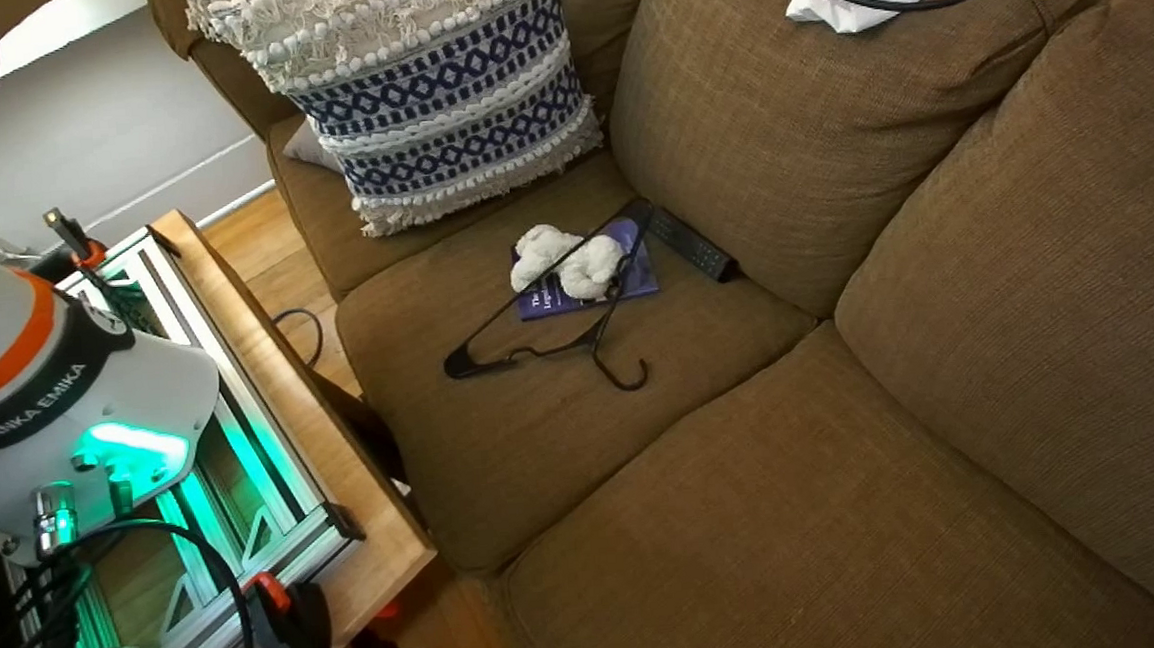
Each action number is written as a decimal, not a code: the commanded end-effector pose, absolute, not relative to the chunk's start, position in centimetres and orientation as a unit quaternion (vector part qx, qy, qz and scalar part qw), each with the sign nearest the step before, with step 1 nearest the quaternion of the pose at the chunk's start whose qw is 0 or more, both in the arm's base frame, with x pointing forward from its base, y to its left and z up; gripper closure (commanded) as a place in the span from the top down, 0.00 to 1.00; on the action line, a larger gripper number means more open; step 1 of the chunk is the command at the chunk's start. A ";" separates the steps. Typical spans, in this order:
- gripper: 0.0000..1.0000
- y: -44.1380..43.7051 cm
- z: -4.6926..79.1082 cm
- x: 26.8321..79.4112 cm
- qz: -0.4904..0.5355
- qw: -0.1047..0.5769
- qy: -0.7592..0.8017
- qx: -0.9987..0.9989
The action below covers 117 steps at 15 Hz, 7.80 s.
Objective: Put the white towel on the seat of the chair
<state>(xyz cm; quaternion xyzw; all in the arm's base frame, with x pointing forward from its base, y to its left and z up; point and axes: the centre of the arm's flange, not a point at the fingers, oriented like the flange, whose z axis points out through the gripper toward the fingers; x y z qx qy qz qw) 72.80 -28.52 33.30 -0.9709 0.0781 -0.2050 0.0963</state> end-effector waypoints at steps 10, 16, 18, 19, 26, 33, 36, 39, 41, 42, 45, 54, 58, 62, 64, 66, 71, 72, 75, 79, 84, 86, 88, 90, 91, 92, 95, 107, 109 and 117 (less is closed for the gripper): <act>0.98 -24.8 26.6 78.8 -0.184 0.136 0.161 -0.960; 0.51 -24.2 26.1 78.8 -0.136 0.170 0.149 -0.965; 0.36 -24.1 26.2 78.7 -0.126 0.169 0.148 -0.966; 0.27 -24.2 26.2 78.6 -0.122 0.166 0.149 -0.967; 0.02 -25.2 27.3 76.0 -0.101 0.139 0.157 -0.972; 0.02 -21.7 35.3 69.6 -0.110 0.097 0.111 -0.983; 0.02 -20.3 38.1 67.5 -0.081 0.063 0.158 -0.982; 0.02 -19.2 39.7 64.8 -0.050 0.036 0.226 -0.972; 0.02 -18.6 40.1 62.7 -0.028 0.028 0.273 -0.961; 0.02 -18.3 40.3 61.5 -0.016 0.028 0.298 -0.954; 0.02 -17.4 40.1 57.9 0.017 0.039 0.369 -0.928; 0.02 -18.1 39.4 59.5 0.032 0.028 0.386 -0.921; 0.02 -19.1 35.6 55.1 0.079 -0.007 0.418 -0.905; 0.02 -21.3 30.5 49.2 0.128 -0.011 0.500 -0.857; 0.02 -22.9 27.8 47.0 0.124 -0.017 0.545 -0.829; 0.02 -25.2 25.4 44.9 0.102 -0.024 0.582 -0.807; 0.02 -30.3 21.0 42.0 0.067 -0.048 0.646 -0.758; 0.02 -31.3 20.8 41.7 0.059 -0.054 0.659 -0.748; 0.02 -33.6 20.3 40.7 0.046 -0.069 0.689 -0.720; 0.02 -36.3 20.2 42.1 0.007 -0.073 0.745 -0.663; 0.02 -39.5 21.4 47.5 -0.029 -0.063 0.773 -0.631; 0.02 -40.3 22.1 50.6 -0.048 -0.057 0.773 -0.630; 0.02 -41.0 22.9 53.3 -0.064 -0.040 0.777 -0.625; 0.02 -40.8 23.4 56.0 -0.074 -0.022 0.777 -0.625; 0.02 -40.5 23.6 57.0 -0.078 -0.015 0.775 -0.626; 0.02 -39.9 23.5 58.1 -0.080 -0.012 0.772 -0.630; 0.02 -37.3 21.5 60.4 -0.058 0.007 0.767 -0.639; 0.02 -30.7 17.2 61.0 0.010 0.043 0.757 -0.652; 0.02 -30.0 17.1 61.3 0.010 0.045 0.778 -0.627; 0.02 -25.7 12.2 58.5 0.072 -0.047 0.843 -0.530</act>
